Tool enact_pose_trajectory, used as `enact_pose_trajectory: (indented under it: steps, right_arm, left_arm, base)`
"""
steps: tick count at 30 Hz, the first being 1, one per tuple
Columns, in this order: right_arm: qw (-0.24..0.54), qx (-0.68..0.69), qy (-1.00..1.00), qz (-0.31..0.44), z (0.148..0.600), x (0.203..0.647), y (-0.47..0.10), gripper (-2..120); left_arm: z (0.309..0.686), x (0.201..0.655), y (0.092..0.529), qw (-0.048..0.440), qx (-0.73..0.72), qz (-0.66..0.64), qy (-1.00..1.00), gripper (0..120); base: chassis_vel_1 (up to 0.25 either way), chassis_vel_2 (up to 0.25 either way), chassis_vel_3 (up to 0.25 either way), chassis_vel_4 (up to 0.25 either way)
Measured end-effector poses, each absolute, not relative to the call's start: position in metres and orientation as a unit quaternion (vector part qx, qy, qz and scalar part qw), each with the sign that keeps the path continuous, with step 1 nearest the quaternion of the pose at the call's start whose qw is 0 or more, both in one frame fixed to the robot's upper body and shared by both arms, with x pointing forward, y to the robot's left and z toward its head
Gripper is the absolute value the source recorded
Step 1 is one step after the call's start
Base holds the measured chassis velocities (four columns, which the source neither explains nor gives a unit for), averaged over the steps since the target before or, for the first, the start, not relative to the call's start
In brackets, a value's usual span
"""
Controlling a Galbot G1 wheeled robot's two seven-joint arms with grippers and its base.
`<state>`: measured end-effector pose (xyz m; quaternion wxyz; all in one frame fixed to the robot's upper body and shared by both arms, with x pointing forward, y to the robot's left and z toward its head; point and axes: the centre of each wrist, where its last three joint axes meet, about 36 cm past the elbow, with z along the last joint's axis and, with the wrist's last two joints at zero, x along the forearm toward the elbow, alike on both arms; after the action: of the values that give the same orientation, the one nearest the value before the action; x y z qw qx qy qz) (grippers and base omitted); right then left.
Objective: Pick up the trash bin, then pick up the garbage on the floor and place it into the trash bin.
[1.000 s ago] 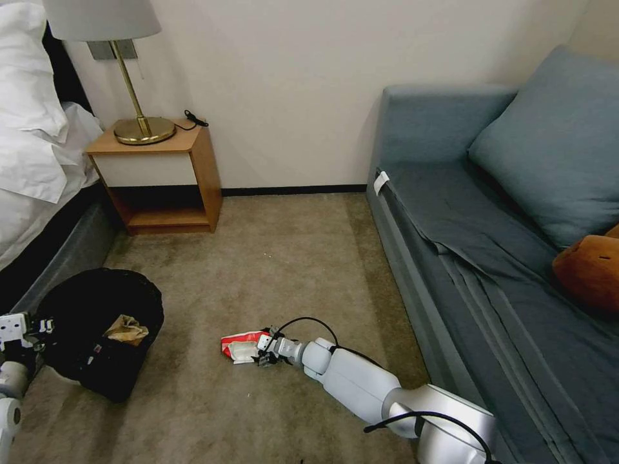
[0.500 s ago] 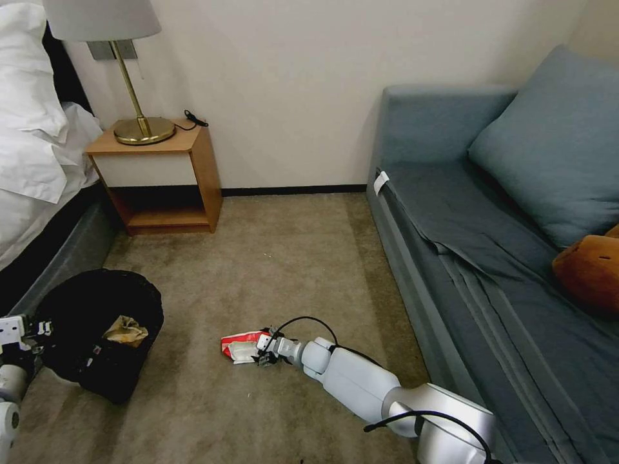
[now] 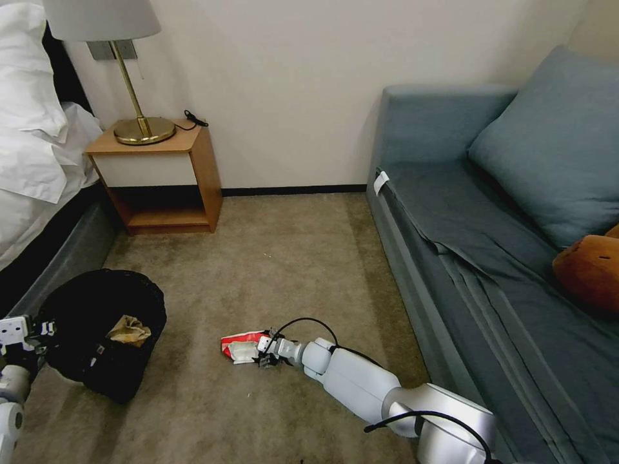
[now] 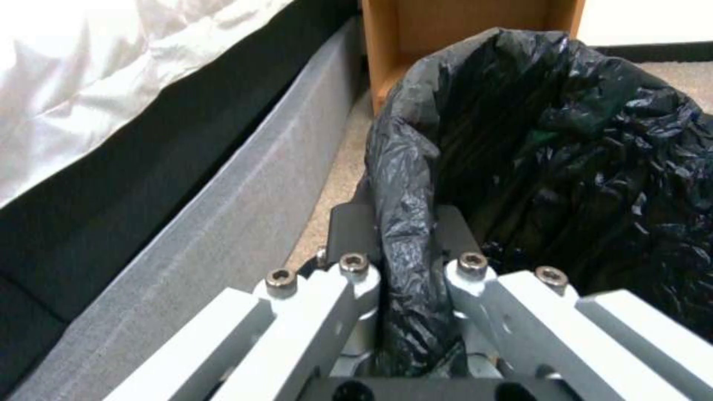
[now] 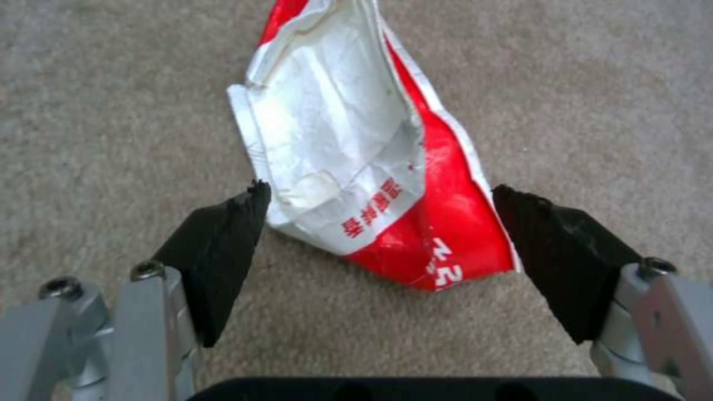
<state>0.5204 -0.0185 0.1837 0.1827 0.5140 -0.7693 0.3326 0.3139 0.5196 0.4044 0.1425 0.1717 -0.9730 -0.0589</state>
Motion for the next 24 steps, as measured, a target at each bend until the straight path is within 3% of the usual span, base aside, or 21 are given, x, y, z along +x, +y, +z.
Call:
enact_pose_trajectory:
  steps: [7,12,24]
  right_arm:
    - [0.188,0.523,-0.763,0.33,0.183,0.521,-0.02,76]
    - [0.191,0.528,-0.76,0.328,0.182,0.523,-0.023,62]
    - [0.187,0.533,-0.76,0.321,0.181,0.522,-0.023,44]
  left_arm:
    - [0.404,0.313,0.517,0.142,0.171,-0.058,-0.973,4]
    - [0.404,0.313,0.516,0.141,0.171,-0.058,-0.973,4]
    - [0.406,0.315,0.509,0.135,0.167,-0.059,-0.975,4]
  base:
    - [0.0,0.0,0.0,0.0]
    - [0.0,0.0,0.0,0.0]
    - [0.0,0.0,0.0,0.0]
